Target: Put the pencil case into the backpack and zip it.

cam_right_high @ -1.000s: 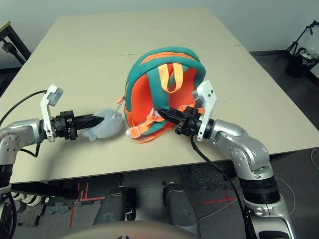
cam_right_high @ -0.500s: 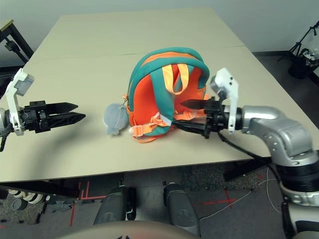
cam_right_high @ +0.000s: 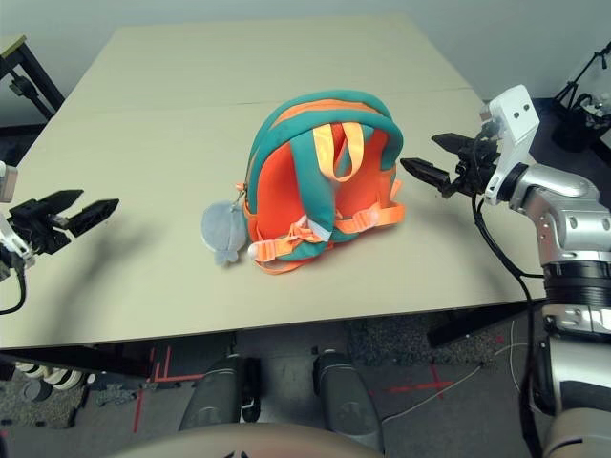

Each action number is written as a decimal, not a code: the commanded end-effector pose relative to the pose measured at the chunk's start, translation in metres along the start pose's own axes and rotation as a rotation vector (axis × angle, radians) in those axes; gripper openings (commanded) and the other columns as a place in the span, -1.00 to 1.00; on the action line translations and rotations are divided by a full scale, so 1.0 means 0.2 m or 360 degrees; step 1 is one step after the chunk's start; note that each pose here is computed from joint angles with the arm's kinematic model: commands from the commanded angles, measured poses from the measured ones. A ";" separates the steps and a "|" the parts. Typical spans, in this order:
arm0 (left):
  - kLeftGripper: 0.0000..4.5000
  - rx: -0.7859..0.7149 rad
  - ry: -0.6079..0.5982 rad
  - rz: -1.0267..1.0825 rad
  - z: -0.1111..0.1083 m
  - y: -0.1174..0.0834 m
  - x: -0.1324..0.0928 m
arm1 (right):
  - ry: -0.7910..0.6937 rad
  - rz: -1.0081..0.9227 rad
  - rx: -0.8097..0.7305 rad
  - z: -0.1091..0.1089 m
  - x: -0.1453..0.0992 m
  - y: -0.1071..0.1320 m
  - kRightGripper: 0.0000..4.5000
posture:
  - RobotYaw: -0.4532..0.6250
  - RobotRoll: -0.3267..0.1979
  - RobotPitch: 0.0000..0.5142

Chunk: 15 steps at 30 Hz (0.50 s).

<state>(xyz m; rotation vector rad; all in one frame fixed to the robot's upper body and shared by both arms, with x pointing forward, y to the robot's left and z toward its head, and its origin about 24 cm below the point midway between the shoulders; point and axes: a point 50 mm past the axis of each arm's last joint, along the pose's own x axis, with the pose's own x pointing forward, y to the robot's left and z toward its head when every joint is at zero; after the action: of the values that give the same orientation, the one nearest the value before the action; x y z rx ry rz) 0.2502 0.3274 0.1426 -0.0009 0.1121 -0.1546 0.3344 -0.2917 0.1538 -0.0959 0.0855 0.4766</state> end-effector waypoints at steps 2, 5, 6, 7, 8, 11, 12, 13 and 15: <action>1.00 0.0032 -0.0063 0.0304 -0.07 0.08 0.00 | -0.0122 -0.0366 0.0093 -0.05 0.03 -0.09 0.97 | -0.25 0.25 -0.71; 1.00 0.0032 -0.0129 0.0469 -0.10 0.13 0.00 | -0.0176 -0.0639 0.0186 -0.10 0.07 -0.12 0.97 | -0.24 0.25 -0.71; 1.00 0.0024 -0.0138 0.0504 -0.11 0.13 0.01 | -0.0194 -0.0680 0.0211 -0.11 0.08 -0.12 0.97 | -0.24 0.25 -0.70; 1.00 0.0035 -0.0135 0.0532 -0.12 0.14 0.01 | -0.0203 -0.0728 0.0225 -0.12 0.09 -0.12 0.97 | -0.24 0.25 -0.70; 1.00 0.0060 -0.0118 0.0541 -0.14 0.14 0.01 | -0.0204 -0.0772 0.0227 -0.13 0.09 -0.12 0.97 | -0.24 0.25 -0.70; 1.00 0.0201 -0.0039 0.0560 -0.18 0.14 0.01 | -0.0194 -0.0880 0.0223 -0.16 0.10 -0.13 0.97 | -0.24 0.25 -0.71; 1.00 0.0151 -0.0060 0.0590 -0.20 0.14 0.01 | -0.0181 -0.0901 0.0219 -0.17 0.09 -0.13 0.97 | -0.24 0.25 -0.72; 1.00 0.0094 -0.0085 0.0622 -0.20 0.14 0.01 | -0.0167 -0.0916 0.0222 -0.19 0.09 -0.13 0.97 | -0.25 0.25 -0.73; 1.00 0.0060 -0.0101 0.0654 -0.21 0.15 0.01 | -0.0138 -0.0916 0.0227 -0.22 0.09 -0.12 0.97 | -0.25 0.25 -0.73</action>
<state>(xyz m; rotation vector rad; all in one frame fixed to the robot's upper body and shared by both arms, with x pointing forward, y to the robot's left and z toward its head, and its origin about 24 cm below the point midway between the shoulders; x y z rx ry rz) 0.2544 0.3534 0.1028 0.0699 0.0474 0.2249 0.3596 -0.3089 0.1144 0.0368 -0.0038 -0.0865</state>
